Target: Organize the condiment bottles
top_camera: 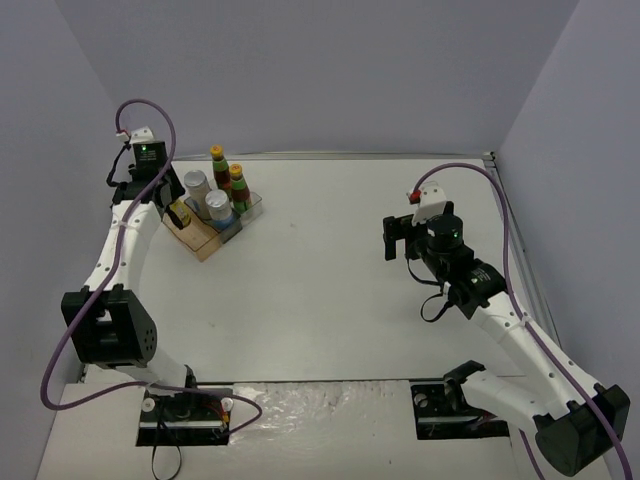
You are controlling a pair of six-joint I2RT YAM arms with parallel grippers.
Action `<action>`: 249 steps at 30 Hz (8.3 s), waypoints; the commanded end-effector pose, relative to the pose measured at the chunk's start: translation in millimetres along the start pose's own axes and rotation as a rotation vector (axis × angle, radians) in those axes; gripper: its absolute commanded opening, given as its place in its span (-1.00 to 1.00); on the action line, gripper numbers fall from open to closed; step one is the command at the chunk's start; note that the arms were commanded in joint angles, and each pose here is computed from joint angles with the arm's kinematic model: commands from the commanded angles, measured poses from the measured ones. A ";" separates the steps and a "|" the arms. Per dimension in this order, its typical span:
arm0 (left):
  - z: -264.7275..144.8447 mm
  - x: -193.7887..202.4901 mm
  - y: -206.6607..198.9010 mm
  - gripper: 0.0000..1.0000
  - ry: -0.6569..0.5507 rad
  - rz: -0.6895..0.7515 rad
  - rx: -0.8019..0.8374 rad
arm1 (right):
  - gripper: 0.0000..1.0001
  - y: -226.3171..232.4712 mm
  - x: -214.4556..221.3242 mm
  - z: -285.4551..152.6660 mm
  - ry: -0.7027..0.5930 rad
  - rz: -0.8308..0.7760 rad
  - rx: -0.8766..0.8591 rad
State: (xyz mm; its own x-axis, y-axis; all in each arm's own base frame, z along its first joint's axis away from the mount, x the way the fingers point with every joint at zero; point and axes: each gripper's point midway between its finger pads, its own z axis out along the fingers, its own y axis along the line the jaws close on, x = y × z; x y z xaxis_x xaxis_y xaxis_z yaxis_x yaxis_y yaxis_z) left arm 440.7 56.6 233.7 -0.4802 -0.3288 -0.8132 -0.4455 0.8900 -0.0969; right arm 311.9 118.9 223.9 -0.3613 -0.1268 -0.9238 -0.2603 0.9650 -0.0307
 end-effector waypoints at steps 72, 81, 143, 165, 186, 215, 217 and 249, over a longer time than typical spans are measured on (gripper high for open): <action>-131.5 138.1 -40.9 0.94 0.128 0.190 0.505 | 0.55 -176.9 8.3 118.8 0.071 0.334 0.542; -145.3 152.8 -37.8 0.94 0.043 0.229 0.572 | -0.15 -173.6 23.0 147.9 0.083 0.284 0.474; -186.9 140.9 -162.0 0.94 -0.018 0.216 0.811 | 1.00 53.4 -62.1 5.1 -0.069 -0.047 -0.015; -149.4 208.2 -223.1 -0.16 0.036 0.331 0.642 | 1.00 -19.9 -43.1 -10.8 -0.059 0.062 0.126; -131.7 57.3 -76.2 -1.00 -0.123 0.152 0.282 | 1.00 -21.5 -39.4 -6.1 -0.042 0.056 0.109; 9.8 9.6 -32.3 -1.00 -0.095 -0.010 0.083 | 1.00 -24.9 -33.2 -16.6 -0.055 0.066 0.093; 18.7 21.4 -32.6 -0.96 -0.072 -0.006 0.081 | 1.00 -25.2 -32.4 -16.1 -0.052 0.065 0.094; -122.8 15.4 -13.3 0.94 -0.112 0.045 0.265 | 1.00 -45.1 -91.0 -56.5 -0.231 0.138 0.175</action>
State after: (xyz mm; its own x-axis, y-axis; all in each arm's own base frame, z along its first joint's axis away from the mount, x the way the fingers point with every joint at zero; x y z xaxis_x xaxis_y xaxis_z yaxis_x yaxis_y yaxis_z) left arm 382.0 10.7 249.8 -0.4278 -0.3187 -0.8458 -0.3079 0.9312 -0.1951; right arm 304.0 87.0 267.1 -0.3298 -0.0351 -0.9434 -0.1244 0.9922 0.0066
